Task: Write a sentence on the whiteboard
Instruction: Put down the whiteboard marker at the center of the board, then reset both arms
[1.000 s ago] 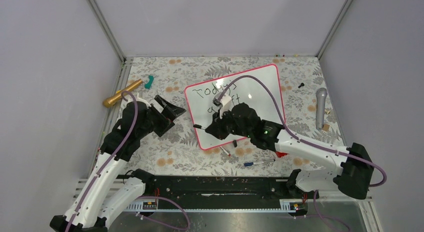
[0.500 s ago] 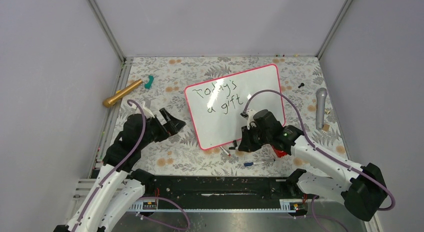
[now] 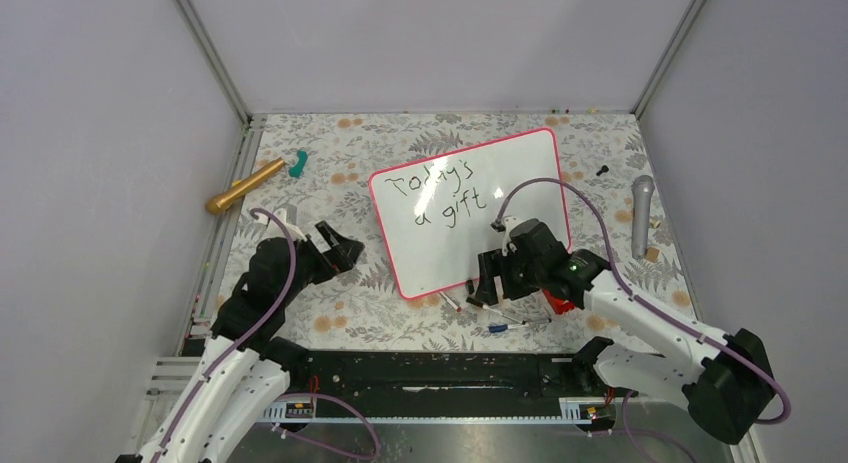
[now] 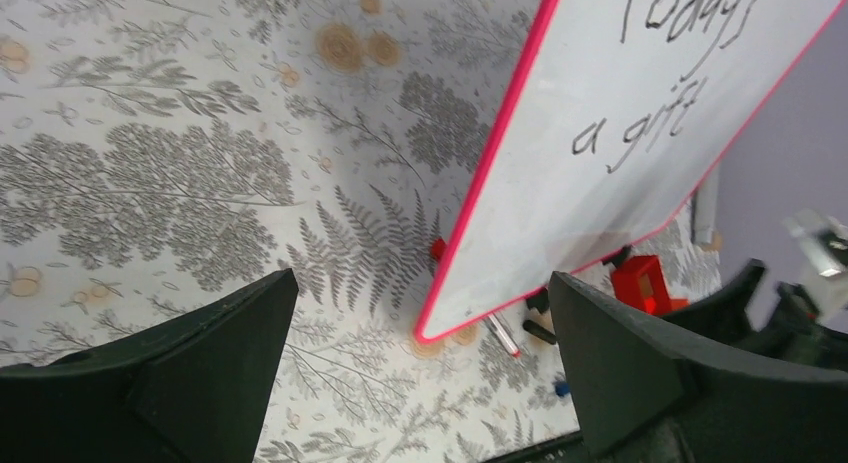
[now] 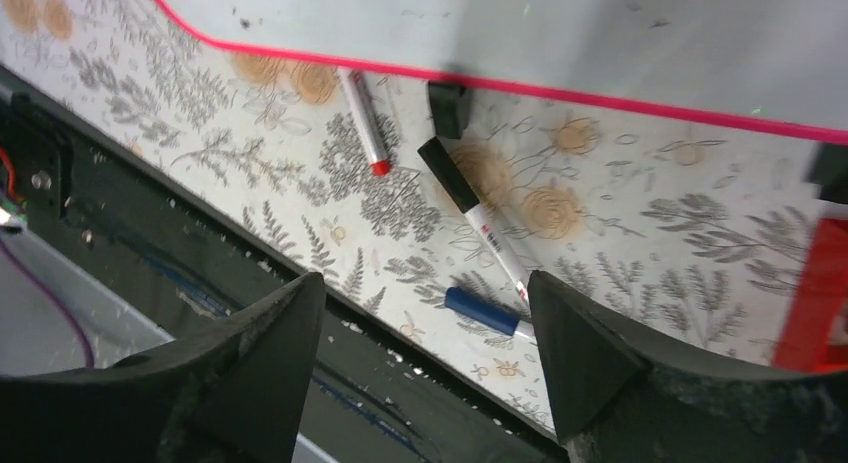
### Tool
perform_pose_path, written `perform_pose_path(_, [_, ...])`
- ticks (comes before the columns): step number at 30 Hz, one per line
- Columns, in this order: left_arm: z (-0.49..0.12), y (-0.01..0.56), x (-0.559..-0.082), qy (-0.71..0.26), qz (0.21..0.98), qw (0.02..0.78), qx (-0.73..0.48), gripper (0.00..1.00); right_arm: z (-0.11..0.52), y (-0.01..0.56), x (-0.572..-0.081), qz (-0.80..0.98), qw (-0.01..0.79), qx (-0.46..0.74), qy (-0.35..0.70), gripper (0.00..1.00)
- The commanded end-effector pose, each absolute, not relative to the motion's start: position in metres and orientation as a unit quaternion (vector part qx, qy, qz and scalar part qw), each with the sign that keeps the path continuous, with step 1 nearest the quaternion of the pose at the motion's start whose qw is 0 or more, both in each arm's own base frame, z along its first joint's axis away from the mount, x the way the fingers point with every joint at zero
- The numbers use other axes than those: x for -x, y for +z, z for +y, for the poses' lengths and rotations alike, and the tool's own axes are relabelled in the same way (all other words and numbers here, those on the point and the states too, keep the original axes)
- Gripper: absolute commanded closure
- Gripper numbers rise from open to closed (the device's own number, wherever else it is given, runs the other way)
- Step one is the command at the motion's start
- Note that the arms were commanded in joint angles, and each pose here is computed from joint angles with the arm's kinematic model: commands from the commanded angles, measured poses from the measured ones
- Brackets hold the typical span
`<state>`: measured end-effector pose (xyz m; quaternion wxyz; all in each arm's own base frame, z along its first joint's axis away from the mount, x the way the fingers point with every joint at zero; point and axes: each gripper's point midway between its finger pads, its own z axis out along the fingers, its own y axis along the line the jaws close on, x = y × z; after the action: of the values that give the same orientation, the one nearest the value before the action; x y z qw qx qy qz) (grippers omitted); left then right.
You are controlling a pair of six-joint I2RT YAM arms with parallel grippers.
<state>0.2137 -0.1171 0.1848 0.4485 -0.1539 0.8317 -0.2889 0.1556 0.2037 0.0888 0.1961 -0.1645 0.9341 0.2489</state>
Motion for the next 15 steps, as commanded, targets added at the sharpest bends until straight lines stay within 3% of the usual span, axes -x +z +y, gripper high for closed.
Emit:
perform_pose_path(1, [-0.095, 0.204, -0.231, -0.259, 0.782, 0.543, 0.162, 0.01, 0.180, 0.120, -0.189, 0.926, 0.304, 0.111, 0.194, 0.16])
perform_pose_path(10, [-0.044, 0.197, -0.248, -0.152, 0.734, 0.625, 0.219, 0.01, 0.094, 0.170, -0.242, 0.846, 0.531, -0.025, 0.036, 0.17])
perform_pose_path(15, [-0.043, 0.191, -0.266, -0.113, 0.719, 0.662, 0.178, 0.01, 0.066, 0.188, -0.264, 0.764, 0.644, -0.035, -0.034, 0.19])
